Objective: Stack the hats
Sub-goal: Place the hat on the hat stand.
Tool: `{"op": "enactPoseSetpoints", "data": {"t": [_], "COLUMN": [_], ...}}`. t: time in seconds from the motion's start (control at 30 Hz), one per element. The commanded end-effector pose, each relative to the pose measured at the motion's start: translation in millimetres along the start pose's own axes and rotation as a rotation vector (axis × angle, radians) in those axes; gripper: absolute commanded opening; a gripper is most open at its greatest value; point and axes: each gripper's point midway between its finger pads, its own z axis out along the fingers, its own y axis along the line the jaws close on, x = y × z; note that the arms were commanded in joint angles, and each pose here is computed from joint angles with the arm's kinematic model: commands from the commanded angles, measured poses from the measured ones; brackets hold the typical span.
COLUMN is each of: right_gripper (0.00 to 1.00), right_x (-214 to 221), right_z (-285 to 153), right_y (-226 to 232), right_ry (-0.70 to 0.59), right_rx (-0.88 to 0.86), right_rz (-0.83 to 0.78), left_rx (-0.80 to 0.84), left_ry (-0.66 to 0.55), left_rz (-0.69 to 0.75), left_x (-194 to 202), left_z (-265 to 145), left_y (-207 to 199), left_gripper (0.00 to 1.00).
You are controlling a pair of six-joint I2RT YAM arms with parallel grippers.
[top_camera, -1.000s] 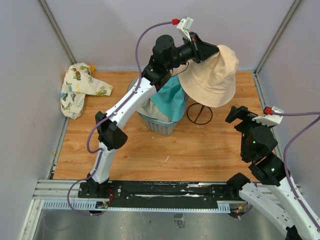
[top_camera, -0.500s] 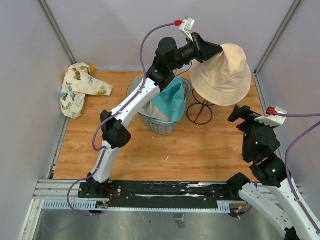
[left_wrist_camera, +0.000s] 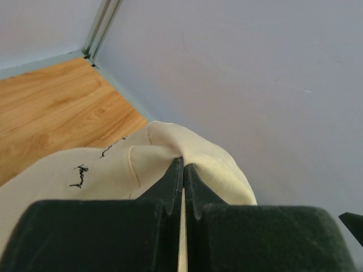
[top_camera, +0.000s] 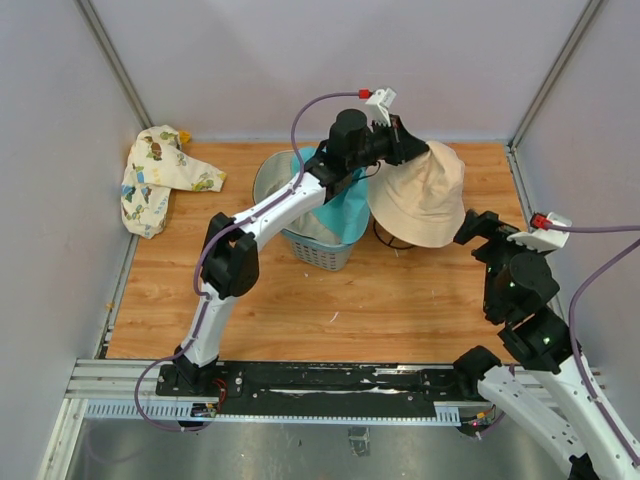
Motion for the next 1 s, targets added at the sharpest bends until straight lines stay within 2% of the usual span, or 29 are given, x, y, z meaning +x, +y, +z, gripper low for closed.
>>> {"op": "enactPoseSetpoints", "data": {"t": [0.0, 0.33, 0.7, 0.97], "right_gripper": [0.99, 0.99, 1.00, 0.85], "right_x": [16, 106, 165, 197], "right_z": [5, 7, -5, 1], "right_y": [12, 76, 130, 160], "right_ry": [0.040, 0.304, 0.436, 0.483], "right_rx": [-0.054, -0.333, -0.443, -0.484], "right_rz": [-0.005, -0.004, -0.046, -0.069], "left_rx": [0.029, 0.013, 0.045, 0.055], "left_ry": [-0.100, -0.050, 0.042, 0.103], "left_rz": [0.047, 0.006, -0.011, 0.007], "left_x": [-44, -37, -19, -11], "left_z": [-17, -22, -21, -32], "left_y": [-22, 0, 10, 19], "left_gripper": [0.00, 0.00, 0.01, 0.01]}}
